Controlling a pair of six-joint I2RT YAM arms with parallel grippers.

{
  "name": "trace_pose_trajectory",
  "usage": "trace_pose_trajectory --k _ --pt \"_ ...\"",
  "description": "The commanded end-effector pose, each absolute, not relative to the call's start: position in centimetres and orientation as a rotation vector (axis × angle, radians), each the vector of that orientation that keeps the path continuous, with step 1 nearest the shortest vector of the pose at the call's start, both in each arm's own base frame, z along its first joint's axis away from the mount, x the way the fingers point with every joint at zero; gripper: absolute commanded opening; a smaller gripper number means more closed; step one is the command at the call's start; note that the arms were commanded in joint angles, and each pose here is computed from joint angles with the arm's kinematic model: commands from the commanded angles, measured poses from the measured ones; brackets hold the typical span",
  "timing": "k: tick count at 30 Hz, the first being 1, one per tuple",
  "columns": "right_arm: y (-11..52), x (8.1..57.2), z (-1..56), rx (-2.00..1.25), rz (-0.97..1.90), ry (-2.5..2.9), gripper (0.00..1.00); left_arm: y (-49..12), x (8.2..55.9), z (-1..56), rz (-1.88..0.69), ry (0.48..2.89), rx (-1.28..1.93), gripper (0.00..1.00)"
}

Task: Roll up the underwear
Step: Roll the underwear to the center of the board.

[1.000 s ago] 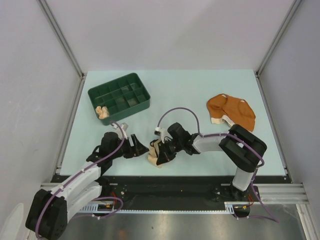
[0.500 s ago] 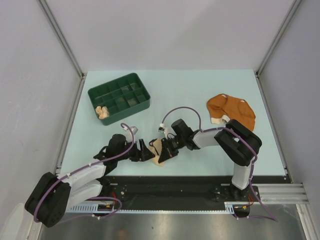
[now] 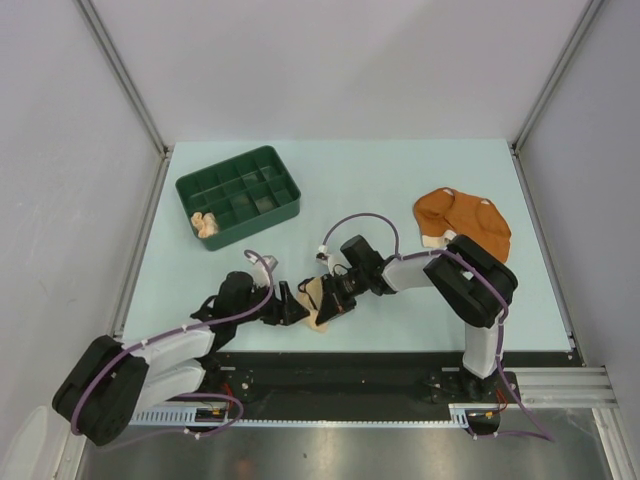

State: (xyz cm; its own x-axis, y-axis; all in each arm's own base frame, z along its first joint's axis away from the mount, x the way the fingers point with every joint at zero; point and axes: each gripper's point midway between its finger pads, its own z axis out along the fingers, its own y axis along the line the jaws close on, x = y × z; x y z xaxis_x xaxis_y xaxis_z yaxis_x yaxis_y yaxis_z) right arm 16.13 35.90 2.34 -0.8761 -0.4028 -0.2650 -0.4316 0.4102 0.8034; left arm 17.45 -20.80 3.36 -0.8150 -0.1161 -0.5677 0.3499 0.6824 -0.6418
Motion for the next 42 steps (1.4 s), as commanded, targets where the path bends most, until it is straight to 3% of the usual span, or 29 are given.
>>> trace_pose_trajectory --k 1,8,12,15,16,17,23,31,38,42 --pt "35.9 17.6 1.5 -0.739 1.417 2.631 0.00 -19.8 18.7 2.2 -0.921 2.305 0.162 0.68" --pt "35.6 17.8 1.3 -0.755 1.387 2.641 0.00 -19.3 19.9 1.7 -0.856 2.294 0.124 0.56" --pt "35.8 18.1 1.4 -0.740 1.383 2.646 0.06 -20.2 19.3 1.7 -0.940 2.280 0.152 0.53" --pt "35.9 18.4 1.7 -0.736 1.368 2.634 0.21 -20.2 18.8 1.1 -0.953 2.303 0.143 0.41" --pt "36.0 18.6 1.9 -0.733 1.360 2.629 0.27 -20.1 18.8 0.8 -0.941 2.315 0.134 0.31" --pt "36.0 18.8 2.0 -0.737 1.352 2.623 0.39 -19.9 18.8 0.4 -0.923 2.333 0.125 0.27" --pt "34.4 20.6 4.4 -0.724 1.203 2.597 0.70 -18.5 18.6 -1.1 -0.820 2.416 0.032 0.11" --pt "31.0 23.1 10.1 -0.837 0.814 2.385 0.73 -19.1 19.0 -0.8 -0.820 2.477 0.025 0.09" --pt "35.4 19.4 13.3 -1.146 0.707 2.046 0.70 -20.0 18.7 -1.3 -0.831 2.605 0.027 0.08" --pt "37.4 17.8 12.4 -1.254 0.739 1.975 0.68 -20.2 18.7 -1.5 -0.834 2.629 0.004 0.08"
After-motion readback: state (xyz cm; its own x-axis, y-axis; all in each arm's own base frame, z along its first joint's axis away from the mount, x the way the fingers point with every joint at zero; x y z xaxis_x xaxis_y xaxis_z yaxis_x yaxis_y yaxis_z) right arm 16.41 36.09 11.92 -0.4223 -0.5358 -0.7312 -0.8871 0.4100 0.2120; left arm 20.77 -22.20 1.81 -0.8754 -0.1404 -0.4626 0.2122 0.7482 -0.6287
